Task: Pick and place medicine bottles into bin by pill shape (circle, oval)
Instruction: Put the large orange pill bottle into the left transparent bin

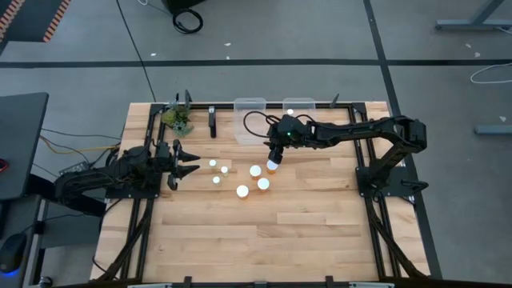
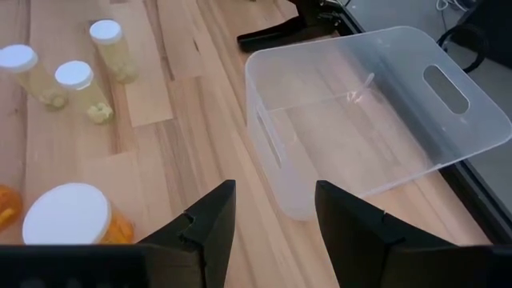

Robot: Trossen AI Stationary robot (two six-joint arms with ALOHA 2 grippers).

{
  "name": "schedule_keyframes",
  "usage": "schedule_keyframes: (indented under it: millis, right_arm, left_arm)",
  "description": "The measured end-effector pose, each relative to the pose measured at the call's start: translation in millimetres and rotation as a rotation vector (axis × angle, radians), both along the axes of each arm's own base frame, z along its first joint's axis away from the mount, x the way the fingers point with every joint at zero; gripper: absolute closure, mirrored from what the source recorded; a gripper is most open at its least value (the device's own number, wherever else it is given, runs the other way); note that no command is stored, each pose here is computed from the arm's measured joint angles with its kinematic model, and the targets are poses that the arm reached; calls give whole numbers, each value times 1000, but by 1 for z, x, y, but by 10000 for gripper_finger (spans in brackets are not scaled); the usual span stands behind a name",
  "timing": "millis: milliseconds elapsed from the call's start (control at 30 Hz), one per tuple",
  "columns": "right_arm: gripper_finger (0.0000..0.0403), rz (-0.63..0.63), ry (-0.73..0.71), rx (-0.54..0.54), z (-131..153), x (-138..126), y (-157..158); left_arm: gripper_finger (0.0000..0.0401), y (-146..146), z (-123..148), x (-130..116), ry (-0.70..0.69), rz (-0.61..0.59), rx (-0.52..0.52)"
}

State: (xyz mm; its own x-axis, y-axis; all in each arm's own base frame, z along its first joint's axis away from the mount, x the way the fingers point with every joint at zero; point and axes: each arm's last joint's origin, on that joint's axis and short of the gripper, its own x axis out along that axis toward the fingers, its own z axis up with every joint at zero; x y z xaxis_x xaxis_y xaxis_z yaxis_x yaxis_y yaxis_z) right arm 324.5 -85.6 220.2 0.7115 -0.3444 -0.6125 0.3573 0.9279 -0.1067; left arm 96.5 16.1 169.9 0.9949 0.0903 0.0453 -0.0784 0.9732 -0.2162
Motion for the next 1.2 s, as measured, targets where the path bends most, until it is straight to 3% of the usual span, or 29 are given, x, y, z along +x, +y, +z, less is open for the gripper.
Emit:
schedule_keyframes:
  millis: [1200]
  right_arm:
    - [223, 27, -63, -3, 5, 6, 9]
  left_arm:
    - [229, 0, 0, 0, 0, 0, 0]
